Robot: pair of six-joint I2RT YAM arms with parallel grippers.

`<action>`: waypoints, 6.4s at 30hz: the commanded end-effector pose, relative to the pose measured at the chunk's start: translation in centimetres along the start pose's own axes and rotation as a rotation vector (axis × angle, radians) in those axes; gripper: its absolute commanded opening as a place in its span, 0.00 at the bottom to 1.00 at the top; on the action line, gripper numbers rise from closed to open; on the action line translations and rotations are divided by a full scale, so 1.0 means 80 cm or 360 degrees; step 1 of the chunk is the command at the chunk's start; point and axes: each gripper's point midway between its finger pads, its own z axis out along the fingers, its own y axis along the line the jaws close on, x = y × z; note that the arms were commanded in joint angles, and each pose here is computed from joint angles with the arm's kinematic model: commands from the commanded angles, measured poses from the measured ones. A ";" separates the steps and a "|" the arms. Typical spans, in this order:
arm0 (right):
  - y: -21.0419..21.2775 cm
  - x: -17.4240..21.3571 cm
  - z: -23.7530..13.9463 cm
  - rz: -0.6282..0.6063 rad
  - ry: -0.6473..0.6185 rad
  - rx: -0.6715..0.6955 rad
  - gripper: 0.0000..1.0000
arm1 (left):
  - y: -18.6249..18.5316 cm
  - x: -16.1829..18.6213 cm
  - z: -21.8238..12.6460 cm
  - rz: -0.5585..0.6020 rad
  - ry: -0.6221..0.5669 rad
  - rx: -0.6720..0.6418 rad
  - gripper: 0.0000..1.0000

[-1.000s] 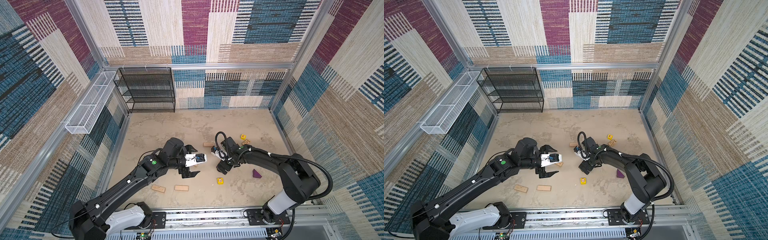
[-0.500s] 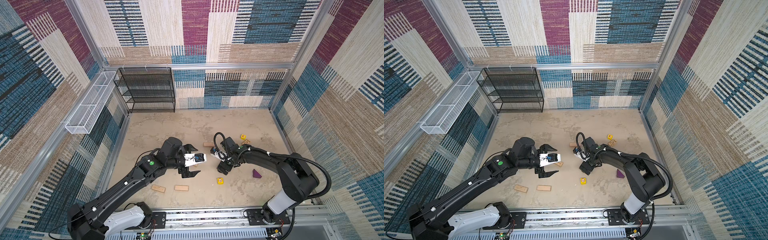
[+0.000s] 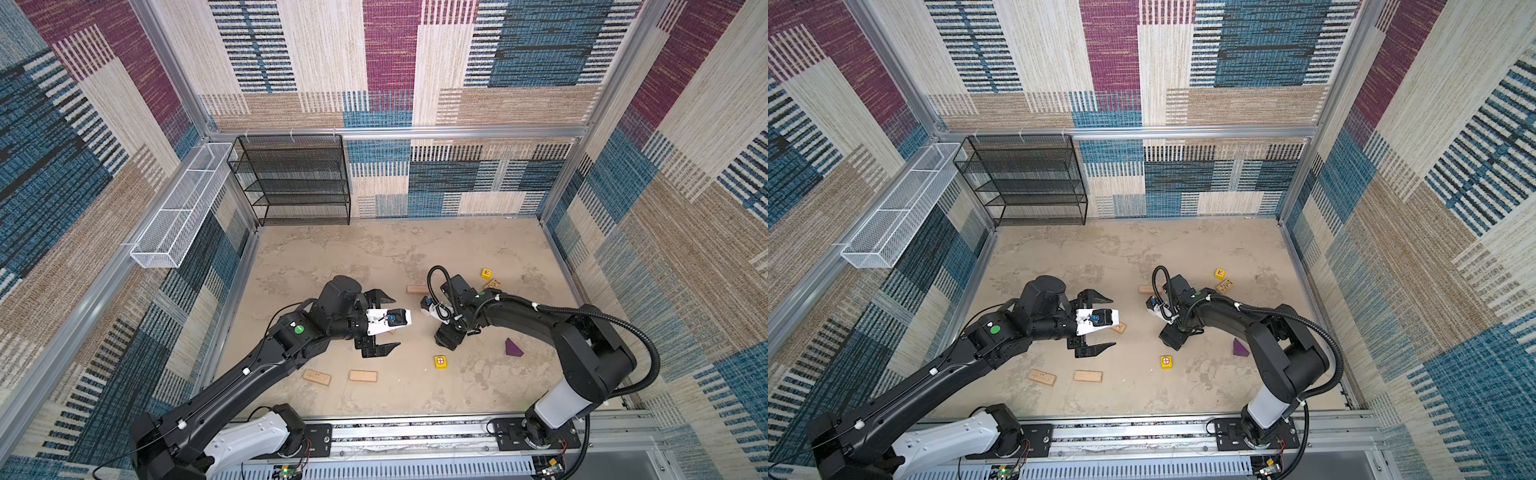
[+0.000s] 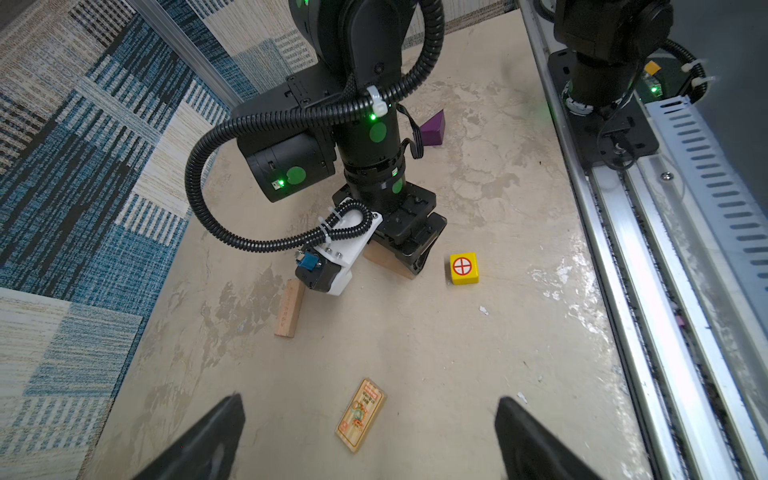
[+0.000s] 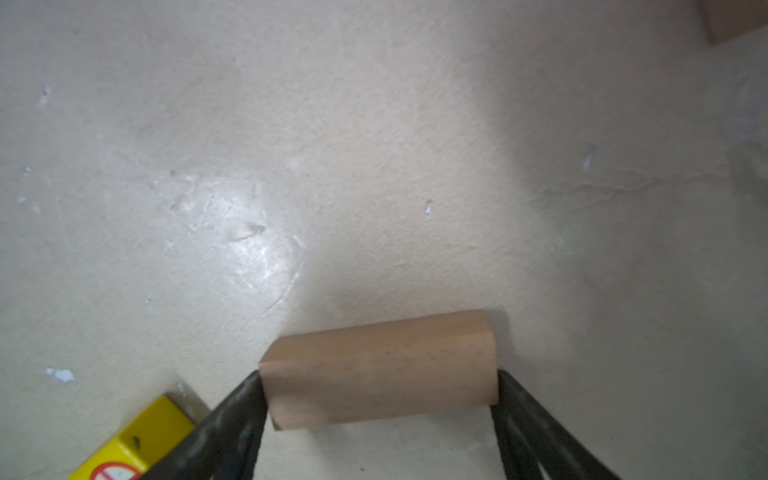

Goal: Build the wood block tower
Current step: 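Lower the right gripper and close it on the plain wooden bar, then carry the held bar toward the bar with printed characters, then lower the held bar beside the printed bar and open the right gripper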

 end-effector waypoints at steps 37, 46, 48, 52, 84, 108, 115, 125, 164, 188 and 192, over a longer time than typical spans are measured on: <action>-0.051 -0.059 0.012 0.1046 -0.0201 0.0199 0.77 | 0.012 -0.002 -0.012 0.0044 0.0009 -0.0103 0.99; -0.056 -0.053 0.010 0.0987 -0.0174 0.0249 1.00 | 0.013 -0.004 -0.013 0.0046 0.0003 -0.0109 0.99; -0.055 -0.053 0.010 0.0953 -0.0168 0.0252 0.99 | 0.013 -0.003 -0.013 0.0047 0.0006 -0.0107 0.99; -0.054 -0.049 0.015 0.0866 -0.0109 0.0289 0.96 | 0.013 0.000 -0.011 0.0046 0.0018 -0.0106 0.99; -0.039 -0.089 0.013 0.1170 -0.0212 0.0243 0.44 | 0.016 -0.006 -0.022 0.0063 -0.0003 -0.0155 0.99; -0.039 -0.125 0.012 0.1342 -0.0382 0.0217 0.87 | 0.020 -0.005 -0.035 0.0107 -0.0009 -0.0240 0.99; -0.034 -0.117 0.013 0.1311 -0.0354 0.0203 0.92 | 0.020 -0.003 -0.034 0.0105 0.0000 -0.0240 0.99; -0.035 -0.110 0.030 0.1308 -0.0298 0.0221 0.82 | 0.019 -0.002 -0.032 0.0101 0.0001 -0.0230 0.99; -0.065 -0.113 0.047 0.1446 -0.0348 0.0364 0.78 | 0.021 -0.004 -0.035 0.0109 -0.0003 -0.0250 0.99; -0.062 -0.123 0.054 0.1375 -0.0336 0.0296 0.78 | 0.020 -0.001 -0.032 0.0108 0.0011 -0.0241 0.99; -0.065 -0.122 0.054 0.1376 -0.0328 0.0313 0.78 | 0.020 -0.001 -0.032 0.0108 0.0011 -0.0241 0.99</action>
